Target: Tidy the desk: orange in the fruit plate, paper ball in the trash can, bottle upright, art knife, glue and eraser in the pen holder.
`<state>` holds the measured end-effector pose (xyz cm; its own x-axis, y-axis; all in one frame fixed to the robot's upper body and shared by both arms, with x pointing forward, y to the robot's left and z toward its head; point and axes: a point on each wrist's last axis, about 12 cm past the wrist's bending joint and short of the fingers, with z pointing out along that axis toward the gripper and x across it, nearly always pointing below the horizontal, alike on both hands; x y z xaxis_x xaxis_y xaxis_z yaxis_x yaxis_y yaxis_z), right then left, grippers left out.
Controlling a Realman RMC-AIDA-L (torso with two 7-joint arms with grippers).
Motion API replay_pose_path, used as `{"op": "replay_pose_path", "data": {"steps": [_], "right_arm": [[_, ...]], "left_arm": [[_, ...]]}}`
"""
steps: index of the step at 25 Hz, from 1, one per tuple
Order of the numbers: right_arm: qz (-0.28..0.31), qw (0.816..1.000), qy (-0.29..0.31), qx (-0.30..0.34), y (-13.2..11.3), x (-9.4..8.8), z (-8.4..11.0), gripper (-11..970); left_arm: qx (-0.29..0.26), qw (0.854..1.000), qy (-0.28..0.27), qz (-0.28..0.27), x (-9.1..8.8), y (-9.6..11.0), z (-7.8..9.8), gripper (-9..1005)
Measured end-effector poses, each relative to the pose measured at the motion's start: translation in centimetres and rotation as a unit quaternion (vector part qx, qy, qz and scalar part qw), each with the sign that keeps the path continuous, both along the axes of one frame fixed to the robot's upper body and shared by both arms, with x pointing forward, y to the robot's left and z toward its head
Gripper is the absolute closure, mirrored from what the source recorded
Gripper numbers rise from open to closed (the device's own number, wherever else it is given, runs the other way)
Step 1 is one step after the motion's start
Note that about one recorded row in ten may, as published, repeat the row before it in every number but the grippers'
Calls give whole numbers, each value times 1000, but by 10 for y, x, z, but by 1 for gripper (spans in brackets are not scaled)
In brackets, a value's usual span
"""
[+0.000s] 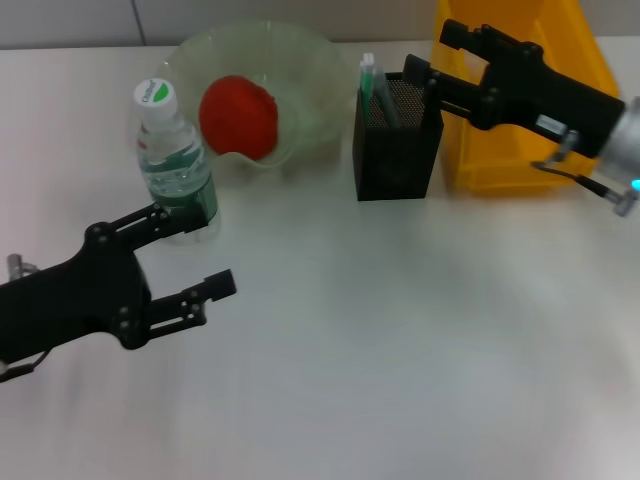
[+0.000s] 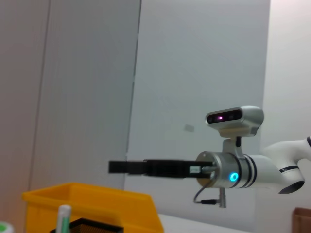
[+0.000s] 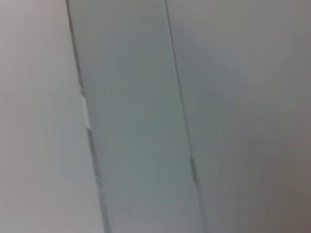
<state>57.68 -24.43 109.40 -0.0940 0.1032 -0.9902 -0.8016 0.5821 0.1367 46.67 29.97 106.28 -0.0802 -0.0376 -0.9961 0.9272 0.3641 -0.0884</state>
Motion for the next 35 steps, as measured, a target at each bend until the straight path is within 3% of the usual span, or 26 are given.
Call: {"op": "replay_pose_path", "data": {"steps": [4, 8, 11, 16, 23, 35], "right_arm": [[74, 997, 8, 27, -18, -28, 10, 190], [180, 983, 33, 21, -35, -62, 15, 191], [216, 975, 48, 7, -42, -76, 12, 192], [242, 967, 68, -34, -48, -88, 6, 193], [250, 961, 76, -89, -46, -92, -10, 192], [241, 963, 68, -103, -40, -89, -20, 193]], "left_arm": [[-4, 1000, 7, -22, 9, -10, 4, 228], [-4, 998, 27, -55, 16, -19, 8, 228], [1, 995, 50, -82, 22, -24, 12, 228], [18, 989, 81, -119, 26, -30, 15, 228], [45, 987, 98, -123, 26, -38, 5, 228], [67, 985, 107, -120, 22, -39, -4, 227]]}}
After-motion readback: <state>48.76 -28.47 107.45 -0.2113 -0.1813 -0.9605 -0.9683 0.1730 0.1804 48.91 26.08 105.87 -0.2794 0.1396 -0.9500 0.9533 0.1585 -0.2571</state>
